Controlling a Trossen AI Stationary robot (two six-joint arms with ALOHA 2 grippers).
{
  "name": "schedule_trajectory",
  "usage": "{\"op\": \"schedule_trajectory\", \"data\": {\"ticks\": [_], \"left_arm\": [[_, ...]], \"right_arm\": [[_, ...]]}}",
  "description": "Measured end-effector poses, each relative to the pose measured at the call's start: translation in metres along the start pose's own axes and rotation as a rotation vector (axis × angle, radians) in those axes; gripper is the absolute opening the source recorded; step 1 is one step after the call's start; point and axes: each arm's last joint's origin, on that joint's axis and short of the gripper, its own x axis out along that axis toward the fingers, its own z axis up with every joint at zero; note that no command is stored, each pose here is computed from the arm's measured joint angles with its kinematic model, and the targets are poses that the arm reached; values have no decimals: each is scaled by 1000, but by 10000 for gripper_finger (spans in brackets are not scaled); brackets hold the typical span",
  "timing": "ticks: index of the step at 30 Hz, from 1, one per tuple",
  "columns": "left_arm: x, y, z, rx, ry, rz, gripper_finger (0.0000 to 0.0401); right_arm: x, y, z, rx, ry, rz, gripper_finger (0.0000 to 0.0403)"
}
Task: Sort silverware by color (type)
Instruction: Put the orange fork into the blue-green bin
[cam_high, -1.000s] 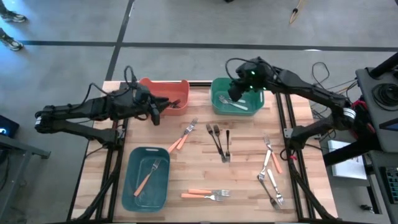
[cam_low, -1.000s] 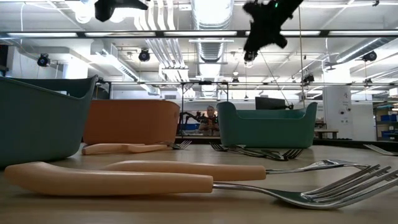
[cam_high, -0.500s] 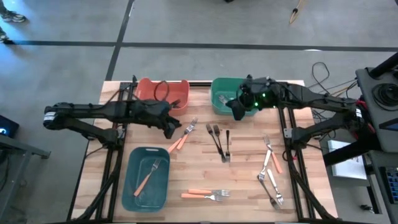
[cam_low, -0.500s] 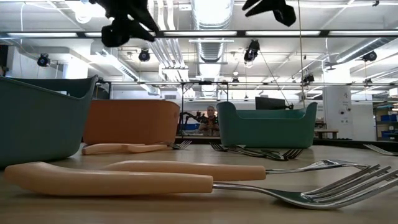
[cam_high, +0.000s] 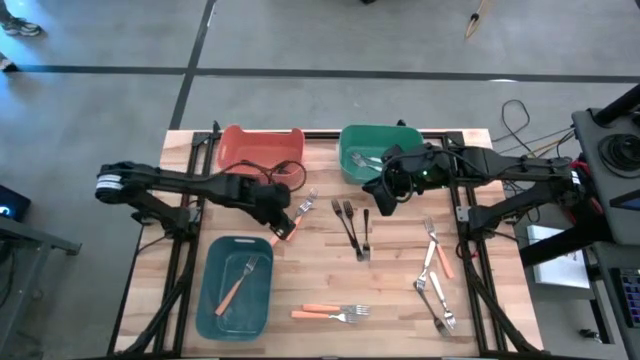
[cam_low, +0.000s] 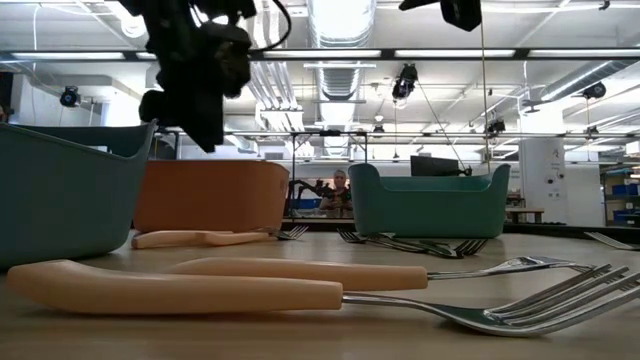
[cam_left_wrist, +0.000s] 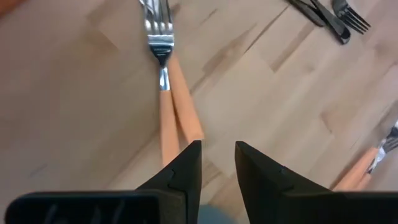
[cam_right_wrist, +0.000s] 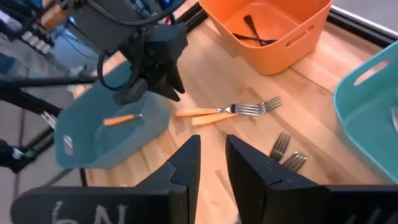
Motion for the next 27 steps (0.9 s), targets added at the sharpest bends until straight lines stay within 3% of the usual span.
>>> {"op": "schedule_trajectory", "data": {"ticks": [6,12,16,27], "left_arm": [[13,-21,19,-30,46,2,77],[30,-43,45,123,139,92,77],[47,-38,50,166,230,214,77],[69,-14,44,172,269,339,77]], "right_arm": [[0,-1,0,-70,-5,-7,65],[0,-1,0,-135,1,-11,65],[-1,-2,-2,-165,17,-25,64],[-1,-5,-4,-194,36,-53,61]]}}
